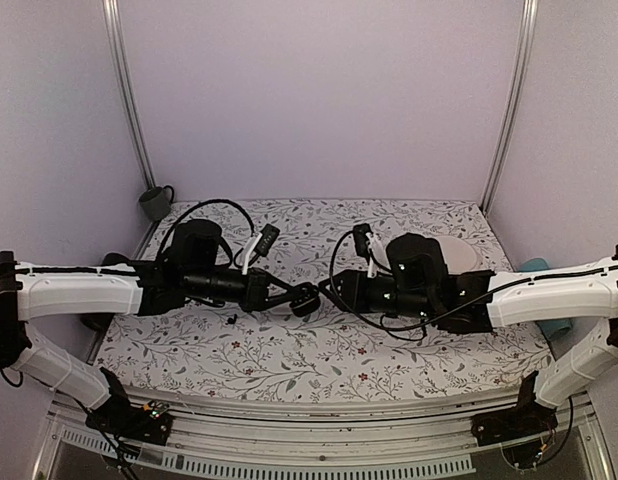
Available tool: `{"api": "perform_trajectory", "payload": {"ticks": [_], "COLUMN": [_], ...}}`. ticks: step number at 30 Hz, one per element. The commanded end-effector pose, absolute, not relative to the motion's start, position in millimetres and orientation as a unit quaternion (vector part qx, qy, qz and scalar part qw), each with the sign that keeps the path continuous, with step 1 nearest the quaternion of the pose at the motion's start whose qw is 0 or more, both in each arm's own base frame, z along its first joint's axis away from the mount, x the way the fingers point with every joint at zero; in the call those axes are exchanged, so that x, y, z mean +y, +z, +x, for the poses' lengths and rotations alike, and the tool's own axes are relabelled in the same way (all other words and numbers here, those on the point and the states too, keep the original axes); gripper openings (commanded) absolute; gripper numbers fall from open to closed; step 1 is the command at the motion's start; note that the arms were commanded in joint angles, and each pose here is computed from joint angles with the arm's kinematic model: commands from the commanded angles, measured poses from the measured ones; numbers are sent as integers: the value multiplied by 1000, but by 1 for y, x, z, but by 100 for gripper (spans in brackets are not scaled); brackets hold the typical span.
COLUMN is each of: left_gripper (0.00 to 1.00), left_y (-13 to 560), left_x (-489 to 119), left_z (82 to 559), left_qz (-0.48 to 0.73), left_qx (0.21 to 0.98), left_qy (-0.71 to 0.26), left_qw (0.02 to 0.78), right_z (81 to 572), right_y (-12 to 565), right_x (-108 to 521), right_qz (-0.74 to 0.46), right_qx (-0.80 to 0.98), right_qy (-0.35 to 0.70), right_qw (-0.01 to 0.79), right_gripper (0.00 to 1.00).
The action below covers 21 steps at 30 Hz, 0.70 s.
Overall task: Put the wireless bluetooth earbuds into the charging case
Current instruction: Adjust the right earbud in the right side groove of the charging case.
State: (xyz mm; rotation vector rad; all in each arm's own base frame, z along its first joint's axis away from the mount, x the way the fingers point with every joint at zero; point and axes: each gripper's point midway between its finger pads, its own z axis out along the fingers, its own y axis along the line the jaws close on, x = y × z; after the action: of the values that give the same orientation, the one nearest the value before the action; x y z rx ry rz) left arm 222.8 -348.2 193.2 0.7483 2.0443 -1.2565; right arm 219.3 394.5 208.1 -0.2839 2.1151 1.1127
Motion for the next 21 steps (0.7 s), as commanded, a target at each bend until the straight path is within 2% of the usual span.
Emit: {"api": "perform_trajectory", "payload": {"ticks": [1, 13, 17, 21], "left_gripper": [0, 0, 0, 0], "left_y": [203, 194, 191, 188], "left_x": [-349, -346, -338, -332], "left_z": [234, 235, 233, 233], "left_qz": [282, 287, 308, 330], "left_qx": [768, 774, 765, 753], "left_qy": [-470, -448, -426, -392], "left_qw": [332, 344, 371, 412], "right_z": [211, 205, 215, 211], "right_y": [217, 209, 207, 220], "right_x": [410, 414, 392, 386], "right_qz": [-127, -127, -115, -143], "right_qx": [812, 823, 835, 827], "right_qy": [442, 423, 398, 394], "right_qw": [359, 357, 362, 374], "right_gripper": [31, 31, 35, 44]}}
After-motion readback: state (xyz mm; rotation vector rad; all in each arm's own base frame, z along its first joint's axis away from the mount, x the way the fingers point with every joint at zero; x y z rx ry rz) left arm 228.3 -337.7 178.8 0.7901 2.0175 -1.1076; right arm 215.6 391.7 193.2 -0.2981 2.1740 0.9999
